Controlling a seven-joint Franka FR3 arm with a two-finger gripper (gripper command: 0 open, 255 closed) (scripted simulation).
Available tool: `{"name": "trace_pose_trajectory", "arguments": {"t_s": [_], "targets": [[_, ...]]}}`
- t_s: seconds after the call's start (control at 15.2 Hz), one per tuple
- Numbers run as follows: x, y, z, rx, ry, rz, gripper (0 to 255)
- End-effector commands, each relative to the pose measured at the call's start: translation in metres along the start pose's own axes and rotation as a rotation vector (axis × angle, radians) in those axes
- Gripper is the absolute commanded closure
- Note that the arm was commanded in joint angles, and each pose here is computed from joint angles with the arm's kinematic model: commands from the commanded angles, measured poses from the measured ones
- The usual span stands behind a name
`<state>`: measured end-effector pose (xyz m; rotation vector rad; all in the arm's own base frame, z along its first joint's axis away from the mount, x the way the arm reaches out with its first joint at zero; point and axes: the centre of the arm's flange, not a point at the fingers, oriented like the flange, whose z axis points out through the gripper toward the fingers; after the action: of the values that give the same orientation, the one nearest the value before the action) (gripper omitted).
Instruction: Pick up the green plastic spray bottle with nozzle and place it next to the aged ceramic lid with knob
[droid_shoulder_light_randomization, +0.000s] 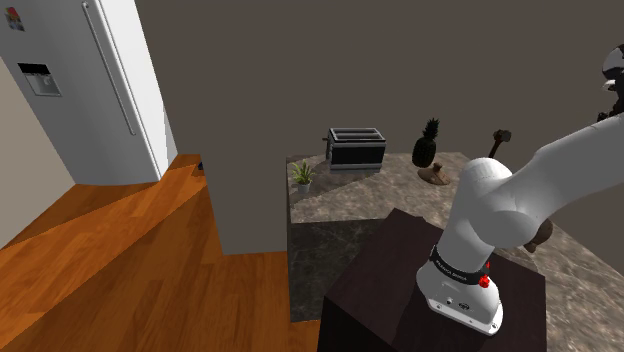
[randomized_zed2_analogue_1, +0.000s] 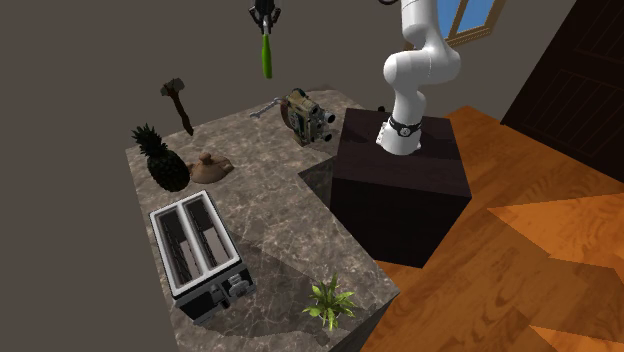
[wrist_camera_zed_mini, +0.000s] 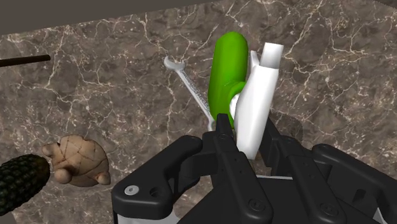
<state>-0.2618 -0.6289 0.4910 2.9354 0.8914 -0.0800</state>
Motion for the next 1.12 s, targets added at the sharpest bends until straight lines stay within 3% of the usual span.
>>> {"name": "trace_pose_trajectory", "arguments": {"t_s": [0.0,1.06], "targets": [[0.001,0.000,0.011,0.000,0.000,0.000,255],[0.007,-0.005,0.095,0.000,0.000,0.000,255]]}}
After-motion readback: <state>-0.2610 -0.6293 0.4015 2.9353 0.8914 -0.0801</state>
